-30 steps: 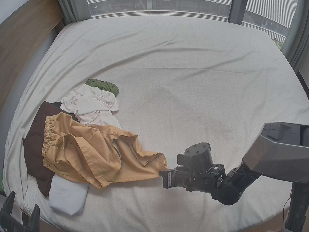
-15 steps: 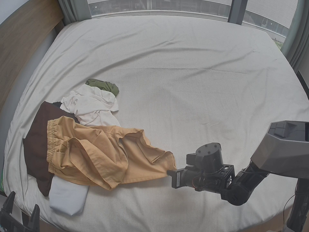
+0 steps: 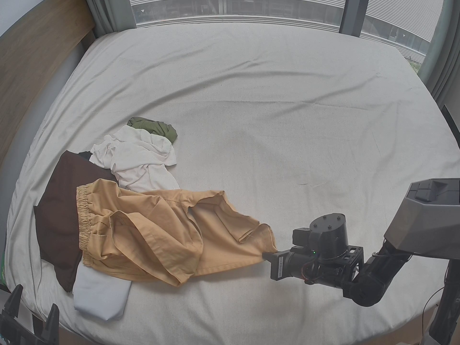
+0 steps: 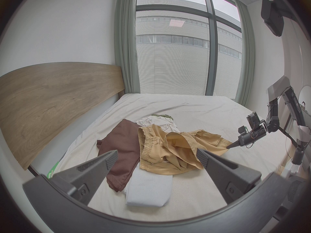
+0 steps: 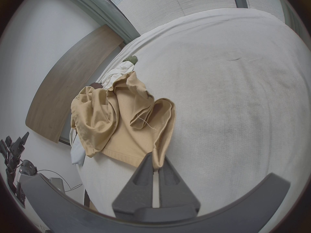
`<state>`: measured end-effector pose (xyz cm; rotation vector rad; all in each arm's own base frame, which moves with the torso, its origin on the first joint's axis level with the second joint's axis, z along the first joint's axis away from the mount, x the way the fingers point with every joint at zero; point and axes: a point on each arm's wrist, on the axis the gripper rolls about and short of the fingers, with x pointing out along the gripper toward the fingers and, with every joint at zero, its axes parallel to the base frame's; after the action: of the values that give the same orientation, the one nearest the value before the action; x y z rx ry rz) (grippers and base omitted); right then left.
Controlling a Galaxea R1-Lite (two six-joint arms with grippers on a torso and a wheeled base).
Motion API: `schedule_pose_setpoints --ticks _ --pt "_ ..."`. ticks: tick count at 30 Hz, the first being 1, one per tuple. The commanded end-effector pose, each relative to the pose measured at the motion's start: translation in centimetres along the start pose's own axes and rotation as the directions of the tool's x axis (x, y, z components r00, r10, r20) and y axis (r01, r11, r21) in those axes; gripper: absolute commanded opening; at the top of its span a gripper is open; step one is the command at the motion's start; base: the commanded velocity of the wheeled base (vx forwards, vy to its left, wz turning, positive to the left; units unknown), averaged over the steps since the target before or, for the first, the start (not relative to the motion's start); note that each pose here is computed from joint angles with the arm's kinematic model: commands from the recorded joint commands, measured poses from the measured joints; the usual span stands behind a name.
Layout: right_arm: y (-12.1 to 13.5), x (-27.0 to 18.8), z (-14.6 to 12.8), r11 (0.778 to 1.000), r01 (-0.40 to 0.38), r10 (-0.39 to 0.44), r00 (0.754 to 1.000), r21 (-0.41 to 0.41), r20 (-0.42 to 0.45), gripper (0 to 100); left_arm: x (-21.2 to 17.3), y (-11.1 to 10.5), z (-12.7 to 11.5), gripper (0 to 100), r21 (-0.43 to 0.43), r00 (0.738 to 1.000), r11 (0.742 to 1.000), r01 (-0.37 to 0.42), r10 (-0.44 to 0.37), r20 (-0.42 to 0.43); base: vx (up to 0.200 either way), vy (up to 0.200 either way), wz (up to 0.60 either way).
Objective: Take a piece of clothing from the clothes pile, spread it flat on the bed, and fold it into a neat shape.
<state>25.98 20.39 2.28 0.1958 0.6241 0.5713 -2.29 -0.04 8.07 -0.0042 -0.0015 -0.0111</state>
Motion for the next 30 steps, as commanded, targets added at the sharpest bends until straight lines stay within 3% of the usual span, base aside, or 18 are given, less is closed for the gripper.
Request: schedule_pose_setpoints --ticks 1,30 --pt "-0.9 -0.8 -0.5 1.0 0.023 -0.023 1.0 0.008 -0.009 0 0.0 0.0 -0.5 100 0.0 1.0 1.0 0.0 0.0 -0.001 0.0 0.0 0.0" --pt "-4.8 -5.5 -3.3 0.994 0.105 -0.106 0.994 0.041 0.016 0 0.0 0.0 -0.5 100 0.001 1.0 1.0 0.0 0.0 -0.001 0.0 0.0 0.0"
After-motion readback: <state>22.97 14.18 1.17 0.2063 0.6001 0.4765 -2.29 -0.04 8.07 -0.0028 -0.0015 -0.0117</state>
